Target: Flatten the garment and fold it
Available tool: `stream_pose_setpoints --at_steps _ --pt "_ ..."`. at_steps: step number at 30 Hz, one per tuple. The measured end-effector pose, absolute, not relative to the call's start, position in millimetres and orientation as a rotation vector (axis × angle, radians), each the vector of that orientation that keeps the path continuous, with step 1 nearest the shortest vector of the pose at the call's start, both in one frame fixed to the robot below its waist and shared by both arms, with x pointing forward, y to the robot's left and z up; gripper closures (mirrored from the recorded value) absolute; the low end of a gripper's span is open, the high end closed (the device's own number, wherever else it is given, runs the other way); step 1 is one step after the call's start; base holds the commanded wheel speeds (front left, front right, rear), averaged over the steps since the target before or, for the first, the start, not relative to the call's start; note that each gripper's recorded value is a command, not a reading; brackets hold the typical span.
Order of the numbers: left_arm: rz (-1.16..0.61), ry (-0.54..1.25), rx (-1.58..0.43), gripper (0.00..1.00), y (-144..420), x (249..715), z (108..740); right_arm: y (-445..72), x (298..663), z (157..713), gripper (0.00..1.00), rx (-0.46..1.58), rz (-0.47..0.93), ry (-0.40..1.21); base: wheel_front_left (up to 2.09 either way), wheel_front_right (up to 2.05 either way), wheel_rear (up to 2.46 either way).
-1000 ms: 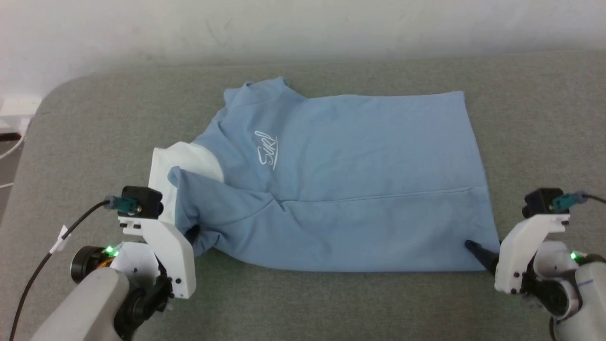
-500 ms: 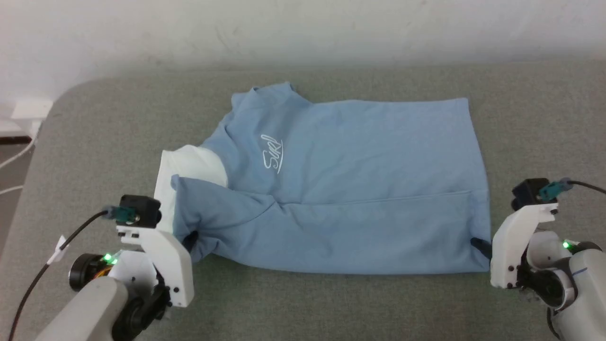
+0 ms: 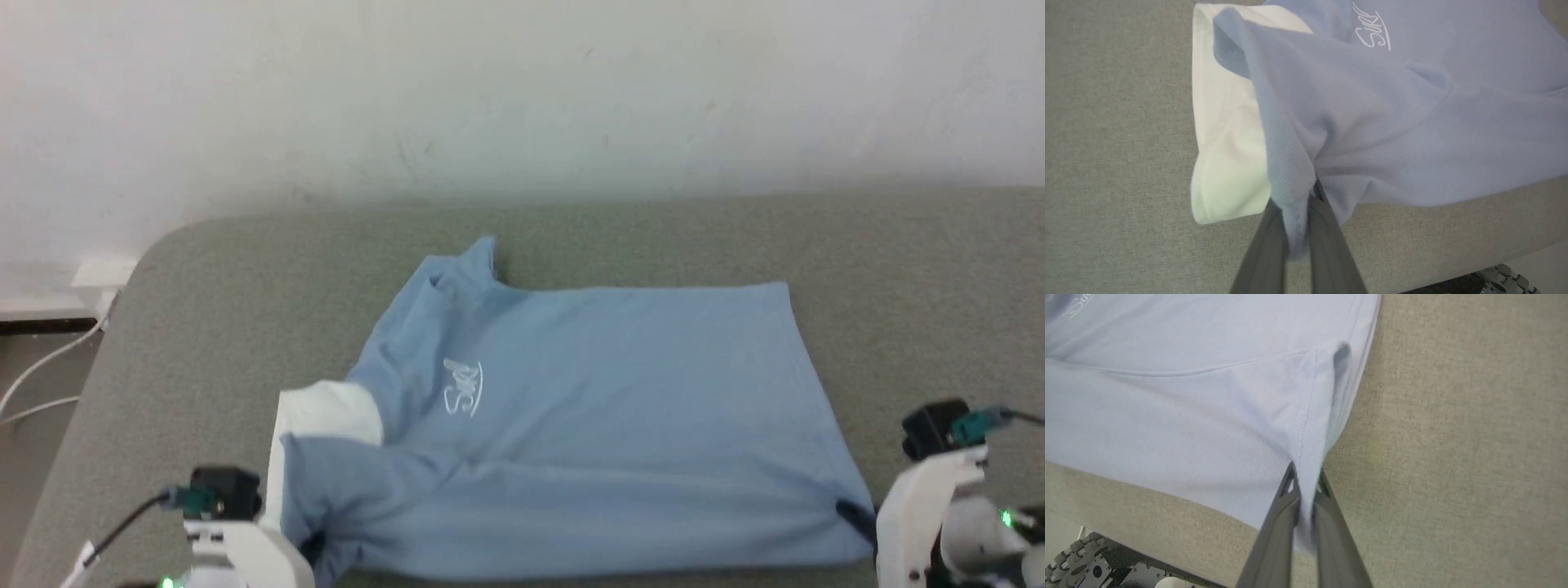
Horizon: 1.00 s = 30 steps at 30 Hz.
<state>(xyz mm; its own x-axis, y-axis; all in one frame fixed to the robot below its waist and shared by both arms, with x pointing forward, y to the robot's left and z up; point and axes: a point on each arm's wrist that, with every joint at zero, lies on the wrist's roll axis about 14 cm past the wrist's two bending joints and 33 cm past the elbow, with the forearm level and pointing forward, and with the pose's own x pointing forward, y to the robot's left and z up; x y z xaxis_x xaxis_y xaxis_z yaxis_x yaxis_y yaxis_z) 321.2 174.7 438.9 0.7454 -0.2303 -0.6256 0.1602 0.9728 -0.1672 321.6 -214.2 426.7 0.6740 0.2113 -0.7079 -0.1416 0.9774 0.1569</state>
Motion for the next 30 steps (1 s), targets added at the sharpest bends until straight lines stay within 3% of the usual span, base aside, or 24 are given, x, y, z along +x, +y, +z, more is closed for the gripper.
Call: stream_pose_setpoints --at_steps 8,9,10,11,18,25,30 --pt "-0.152 0.773 -0.232 1.00 169 304 403 -204 274 382 1.00 0.189 0.157 0.919 0.00 0.00 0.00" --pt "-0.143 0.782 -0.247 0.70 169 304 398 -204 274 381 0.73 0.191 0.150 0.906 0.00 0.00 0.00" --pt "-0.134 0.781 -0.263 0.07 168 305 396 -203 275 381 0.00 0.196 0.145 0.890 0.00 0.00 0.00" --pt "-0.123 0.776 -0.269 0.00 169 306 394 -203 276 381 0.00 0.194 0.144 0.871 0.00 0.00 0.00" --pt "-0.087 0.607 -0.279 0.00 182 339 421 -212 313 433 0.00 0.166 0.099 0.486 0.00 0.00 0.00" --pt "-0.088 0.336 -0.232 0.00 187 407 491 -220 346 498 0.00 0.140 0.045 0.140 0.00 0.00 0.00" --pt "-0.109 0.244 -0.206 0.00 184 466 524 -210 372 541 0.00 0.134 0.064 -0.037 0.00 0.00 0.00"
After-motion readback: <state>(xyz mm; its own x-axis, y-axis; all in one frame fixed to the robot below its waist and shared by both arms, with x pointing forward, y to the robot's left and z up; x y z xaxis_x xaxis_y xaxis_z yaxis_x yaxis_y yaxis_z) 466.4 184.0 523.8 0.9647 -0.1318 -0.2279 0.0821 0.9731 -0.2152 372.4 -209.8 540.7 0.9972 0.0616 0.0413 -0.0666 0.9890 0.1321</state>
